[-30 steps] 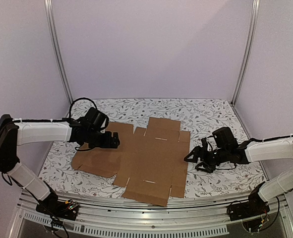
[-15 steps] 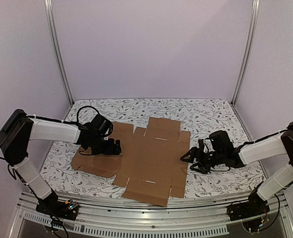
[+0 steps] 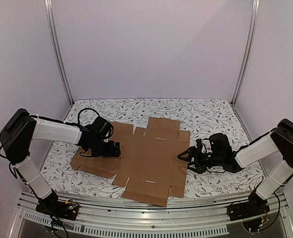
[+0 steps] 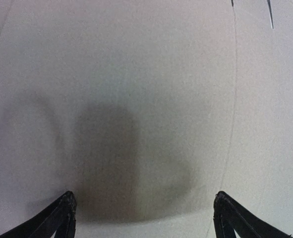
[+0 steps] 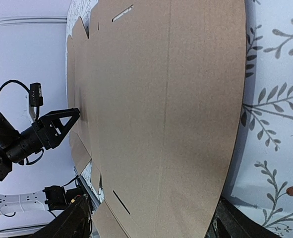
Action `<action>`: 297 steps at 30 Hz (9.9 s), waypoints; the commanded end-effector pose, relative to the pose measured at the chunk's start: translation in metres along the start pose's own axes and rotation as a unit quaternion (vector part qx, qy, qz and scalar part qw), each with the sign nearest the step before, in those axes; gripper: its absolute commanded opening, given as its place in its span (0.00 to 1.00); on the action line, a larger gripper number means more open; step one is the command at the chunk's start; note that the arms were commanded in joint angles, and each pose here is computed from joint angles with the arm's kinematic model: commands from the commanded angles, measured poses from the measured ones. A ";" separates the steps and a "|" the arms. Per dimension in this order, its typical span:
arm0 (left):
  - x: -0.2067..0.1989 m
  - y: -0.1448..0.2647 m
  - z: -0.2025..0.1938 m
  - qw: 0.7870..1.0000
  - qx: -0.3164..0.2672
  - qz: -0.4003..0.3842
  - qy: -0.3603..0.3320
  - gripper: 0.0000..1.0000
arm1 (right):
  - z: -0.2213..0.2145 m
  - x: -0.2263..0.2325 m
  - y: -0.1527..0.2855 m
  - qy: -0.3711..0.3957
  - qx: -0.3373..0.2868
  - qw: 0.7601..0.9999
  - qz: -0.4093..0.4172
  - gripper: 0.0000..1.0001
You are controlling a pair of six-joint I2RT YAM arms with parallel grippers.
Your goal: Fold the paper box
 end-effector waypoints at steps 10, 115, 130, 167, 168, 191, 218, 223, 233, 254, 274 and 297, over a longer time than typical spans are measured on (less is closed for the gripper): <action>-0.001 -0.020 -0.011 0.999 0.031 -0.010 0.006 0.93 | -0.013 0.024 0.015 0.044 0.003 0.995 0.095 0.82; -0.014 0.165 0.030 0.973 -0.180 -0.143 -0.002 0.96 | 0.065 0.214 -0.025 0.767 0.038 0.485 -0.418 0.00; -0.041 0.187 0.075 0.948 -0.215 -0.235 -0.013 0.54 | 0.034 0.247 -0.004 0.798 -0.001 0.468 -0.380 0.00; -0.081 0.161 0.114 0.952 -0.199 -0.233 -0.012 0.00 | -0.007 0.268 0.026 0.790 -0.063 0.512 -0.332 0.00; -0.082 0.159 0.115 0.951 -0.200 -0.234 -0.010 0.00 | -0.009 0.268 0.025 0.789 -0.062 0.515 -0.329 0.00; -0.082 0.160 0.118 0.952 -0.218 -0.214 -0.006 0.00 | -0.011 0.253 0.021 0.768 -0.051 0.550 -0.324 0.00; 0.003 0.181 0.002 0.976 -0.212 -0.037 0.013 0.00 | 0.015 0.278 0.075 0.763 -0.095 0.588 -0.252 0.00; 0.017 0.163 0.002 0.972 -0.224 -0.044 0.047 0.00 | 0.005 0.276 0.090 0.762 -0.093 0.600 -0.223 0.00; 0.031 0.160 0.023 0.953 -0.277 -0.106 0.057 0.00 | -0.011 0.266 0.126 0.761 -0.110 0.612 -0.185 0.00; -0.003 0.218 0.051 0.873 -0.385 -0.293 -0.062 0.01 | -0.027 0.264 0.171 0.752 -0.165 0.625 -0.130 0.00; -0.015 0.227 0.048 0.836 -0.394 -0.369 -0.101 0.01 | -0.024 0.278 0.175 0.726 -0.188 0.655 -0.094 0.00; 0.017 0.336 0.056 0.868 -0.465 -0.169 -0.044 0.15 | -0.012 0.264 0.171 0.714 -0.136 0.686 0.040 0.00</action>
Point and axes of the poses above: each gripper's point midway between its finger pads, its own y axis back along the fingers, its own x axis along the line the jaws close on, z = x × y, the point moved 9 cm from there along y, back along the fingers, and after that the axes turned 14 degrees about -y, right-handed, at the moved point
